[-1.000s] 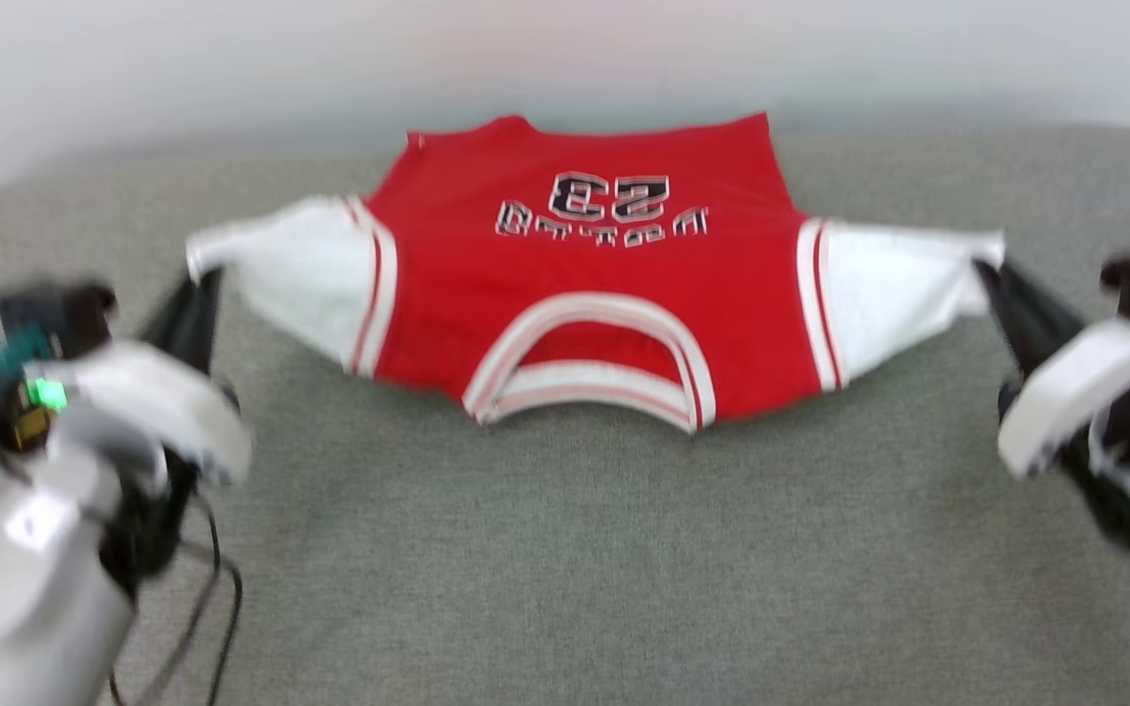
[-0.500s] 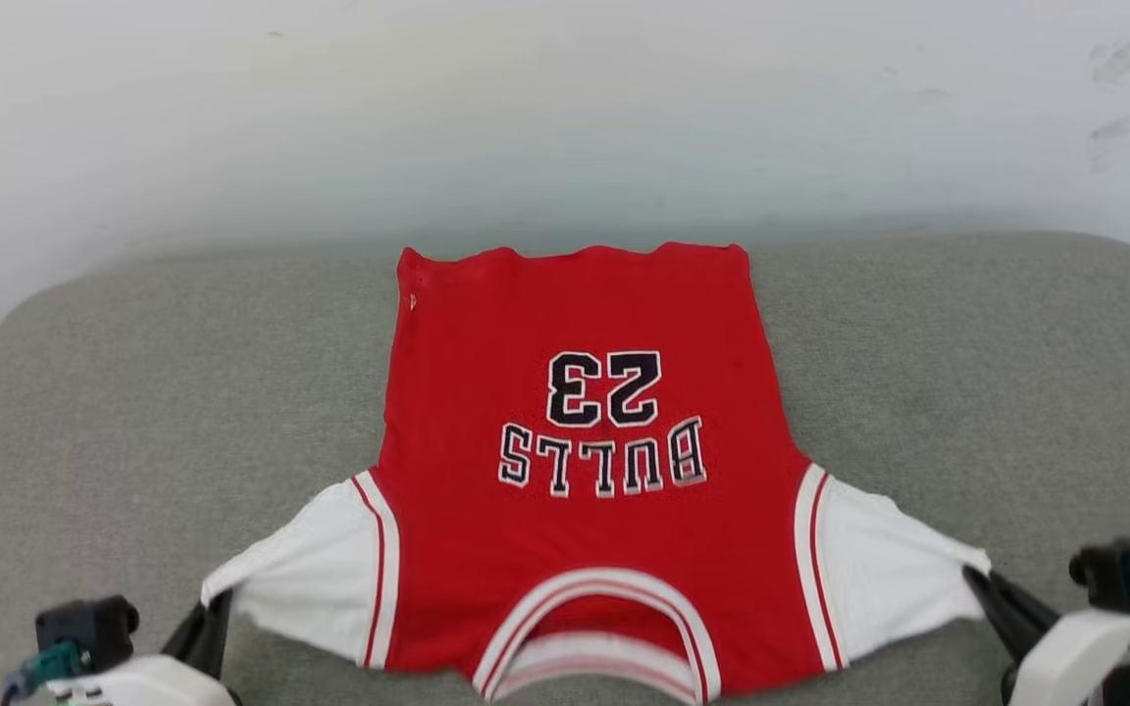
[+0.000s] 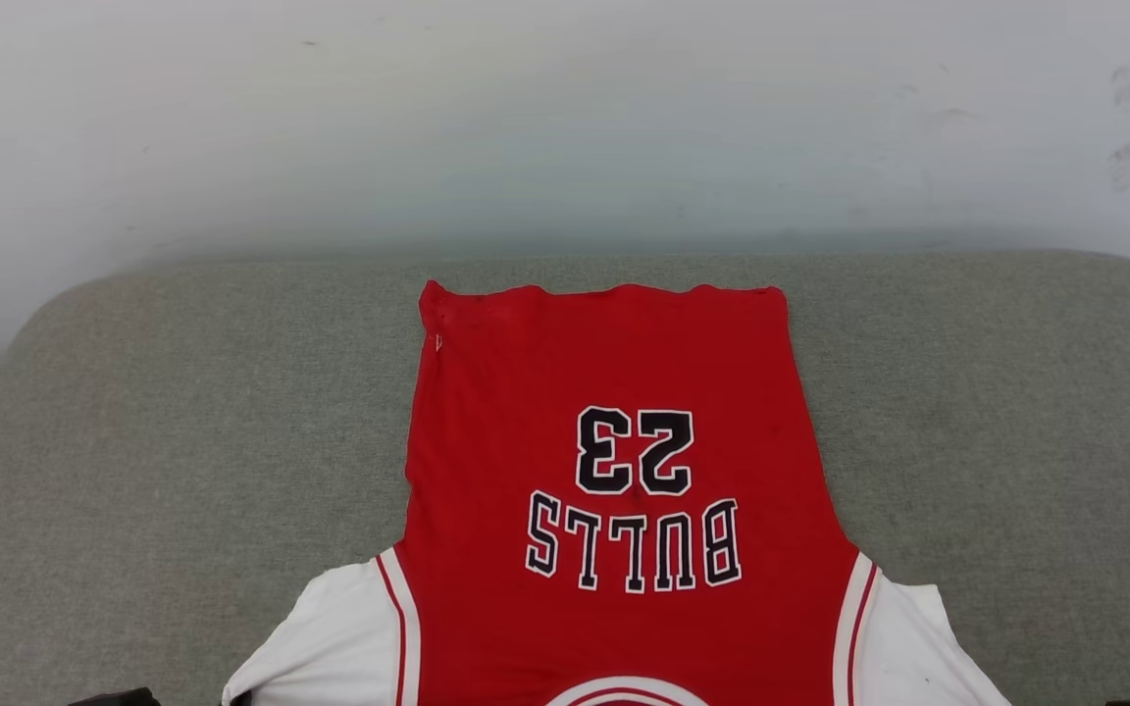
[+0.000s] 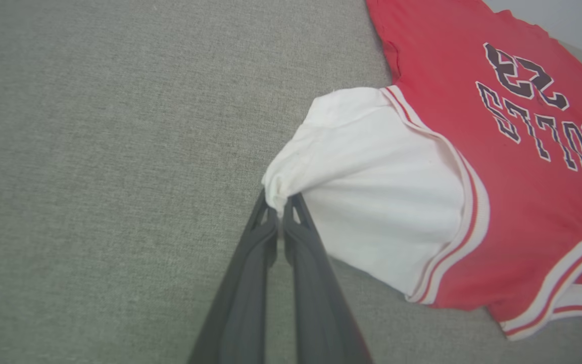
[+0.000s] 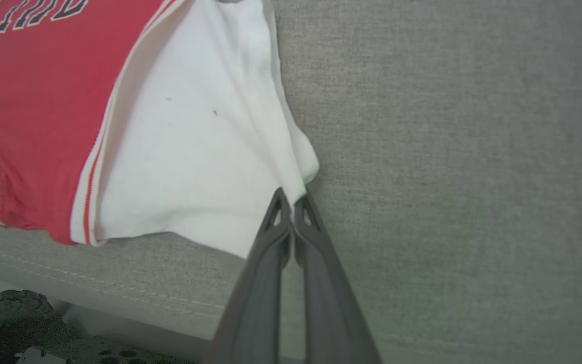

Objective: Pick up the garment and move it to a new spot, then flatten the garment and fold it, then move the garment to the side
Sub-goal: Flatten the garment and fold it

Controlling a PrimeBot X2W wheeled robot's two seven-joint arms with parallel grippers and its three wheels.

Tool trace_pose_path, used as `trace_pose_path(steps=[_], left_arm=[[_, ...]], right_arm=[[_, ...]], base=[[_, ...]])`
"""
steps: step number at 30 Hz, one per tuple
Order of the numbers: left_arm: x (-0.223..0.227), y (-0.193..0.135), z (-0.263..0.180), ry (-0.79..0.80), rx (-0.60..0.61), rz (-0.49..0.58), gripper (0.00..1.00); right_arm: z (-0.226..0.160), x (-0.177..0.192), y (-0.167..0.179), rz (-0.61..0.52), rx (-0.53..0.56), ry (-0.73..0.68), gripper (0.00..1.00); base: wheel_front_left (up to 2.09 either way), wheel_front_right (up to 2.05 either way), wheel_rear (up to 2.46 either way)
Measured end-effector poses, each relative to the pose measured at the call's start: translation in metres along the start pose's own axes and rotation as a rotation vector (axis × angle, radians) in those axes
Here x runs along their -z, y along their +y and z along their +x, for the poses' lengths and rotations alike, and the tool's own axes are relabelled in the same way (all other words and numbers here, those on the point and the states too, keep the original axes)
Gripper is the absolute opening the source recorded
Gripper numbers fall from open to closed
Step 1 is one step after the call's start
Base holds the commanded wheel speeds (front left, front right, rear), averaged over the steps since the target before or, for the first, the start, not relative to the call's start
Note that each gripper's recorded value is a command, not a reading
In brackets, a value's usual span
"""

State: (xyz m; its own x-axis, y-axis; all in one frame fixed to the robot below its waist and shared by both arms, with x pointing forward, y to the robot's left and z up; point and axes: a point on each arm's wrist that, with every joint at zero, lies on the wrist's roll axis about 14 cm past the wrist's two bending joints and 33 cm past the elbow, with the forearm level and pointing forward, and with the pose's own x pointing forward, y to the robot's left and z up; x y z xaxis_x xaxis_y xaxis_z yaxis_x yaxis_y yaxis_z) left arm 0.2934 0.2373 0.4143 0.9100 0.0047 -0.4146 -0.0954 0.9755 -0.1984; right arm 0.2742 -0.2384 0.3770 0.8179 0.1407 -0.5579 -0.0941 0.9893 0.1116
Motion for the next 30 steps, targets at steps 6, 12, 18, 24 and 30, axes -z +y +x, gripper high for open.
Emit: trace_pose_path(steps=[6, 12, 18, 24, 30], left_arm=[[0.0, -0.005, 0.0, -0.01, 0.011, 0.004, 0.0], [-0.012, -0.022, 0.004, -0.05, 0.049, 0.015, 0.0], [-0.032, -0.038, 0.012, -0.117, 0.079, 0.027, 0.0], [-0.055, -0.046, 0.03, -0.178, 0.086, 0.05, 0.0], [-0.064, -0.052, 0.054, -0.202, 0.085, 0.052, 0.0]], right_arm=[[0.001, -0.011, 0.002, -0.006, 0.0, -0.03, 1.0], [0.01, -0.059, 0.006, -0.068, -0.021, -0.144, 1.0], [0.021, -0.163, -0.001, -0.188, -0.016, -0.36, 1.0], [0.042, -0.275, 0.011, -0.275, -0.045, -0.504, 1.0], [0.095, -0.336, 0.036, -0.345, -0.088, -0.424, 1.0]], base=[[0.0, 0.0, 0.0], [0.0, 0.0, 0.0], [0.0, 0.0, 0.0], [0.0, 0.0, 0.0], [0.0, 0.0, 0.0]])
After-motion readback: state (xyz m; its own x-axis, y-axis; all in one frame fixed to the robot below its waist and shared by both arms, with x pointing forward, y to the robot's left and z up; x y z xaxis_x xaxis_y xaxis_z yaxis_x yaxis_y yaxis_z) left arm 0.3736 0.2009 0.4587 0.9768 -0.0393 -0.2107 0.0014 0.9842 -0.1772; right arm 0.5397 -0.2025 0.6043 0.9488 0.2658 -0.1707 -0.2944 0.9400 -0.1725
